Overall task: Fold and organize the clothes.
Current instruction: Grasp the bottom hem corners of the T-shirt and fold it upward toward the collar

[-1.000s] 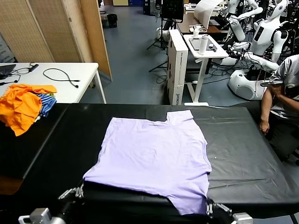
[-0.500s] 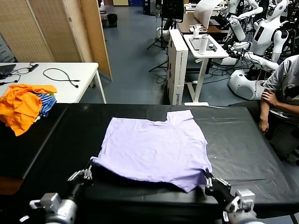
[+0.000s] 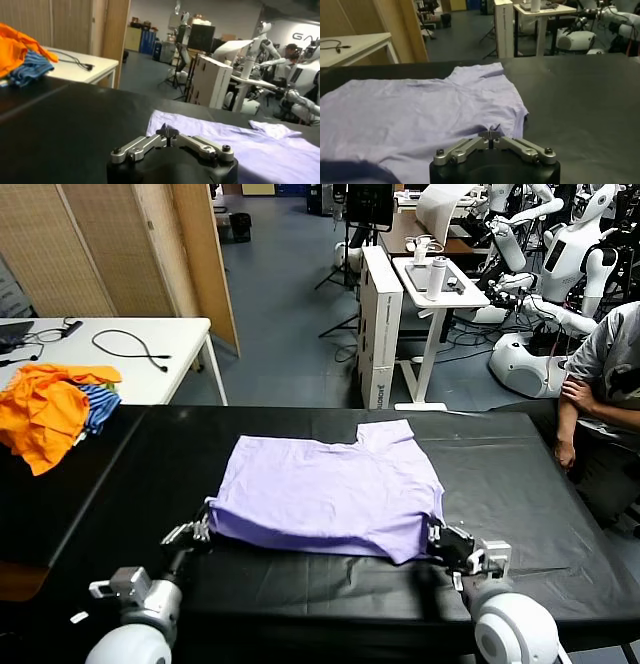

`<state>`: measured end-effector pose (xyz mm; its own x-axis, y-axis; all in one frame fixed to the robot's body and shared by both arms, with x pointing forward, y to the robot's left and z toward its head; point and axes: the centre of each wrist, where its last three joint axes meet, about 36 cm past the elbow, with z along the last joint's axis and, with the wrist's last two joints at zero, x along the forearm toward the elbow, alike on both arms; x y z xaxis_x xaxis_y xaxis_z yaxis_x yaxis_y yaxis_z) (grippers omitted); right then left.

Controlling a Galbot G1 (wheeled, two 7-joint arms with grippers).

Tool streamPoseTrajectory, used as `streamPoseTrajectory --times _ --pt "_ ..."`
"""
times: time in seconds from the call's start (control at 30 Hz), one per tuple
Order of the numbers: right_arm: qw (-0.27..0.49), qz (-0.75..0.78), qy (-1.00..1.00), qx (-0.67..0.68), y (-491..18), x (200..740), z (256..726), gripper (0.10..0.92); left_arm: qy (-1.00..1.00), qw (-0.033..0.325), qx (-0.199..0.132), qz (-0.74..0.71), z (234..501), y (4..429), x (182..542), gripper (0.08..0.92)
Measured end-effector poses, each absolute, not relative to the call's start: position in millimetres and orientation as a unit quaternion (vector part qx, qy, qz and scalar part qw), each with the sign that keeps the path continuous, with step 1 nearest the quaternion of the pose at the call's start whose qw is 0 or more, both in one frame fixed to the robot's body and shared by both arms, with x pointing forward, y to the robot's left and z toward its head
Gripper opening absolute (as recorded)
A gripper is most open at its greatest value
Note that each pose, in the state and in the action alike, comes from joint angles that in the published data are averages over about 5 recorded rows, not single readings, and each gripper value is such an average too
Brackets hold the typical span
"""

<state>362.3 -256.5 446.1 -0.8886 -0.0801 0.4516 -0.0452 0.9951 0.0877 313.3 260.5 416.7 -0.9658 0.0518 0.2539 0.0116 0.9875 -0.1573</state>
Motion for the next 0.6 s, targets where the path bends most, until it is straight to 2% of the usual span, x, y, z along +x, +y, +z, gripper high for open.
streamPoseTrajectory --times 0.4,0.5,0.57,0.6 --pt "0.232 -0.038 -0.972 0.029 -264 369 445 0.145 -0.987 0.146 -0.004 0.072 397 264 335 0.146" --pt "0.23 -0.038 -0.972 0.036 -266 366 448 0.238 -0.986 0.149 -0.009 0.07 394 264 339 0.158" --pt "0.23 -0.036 -0.972 0.038 -268 363 450 0.364 -0.986 0.151 -0.012 0.069 393 263 341 0.2" --pt "0.231 -0.034 -0.971 0.04 -269 360 452 0.42 -0.986 0.151 -0.014 0.068 393 262 342 0.25"
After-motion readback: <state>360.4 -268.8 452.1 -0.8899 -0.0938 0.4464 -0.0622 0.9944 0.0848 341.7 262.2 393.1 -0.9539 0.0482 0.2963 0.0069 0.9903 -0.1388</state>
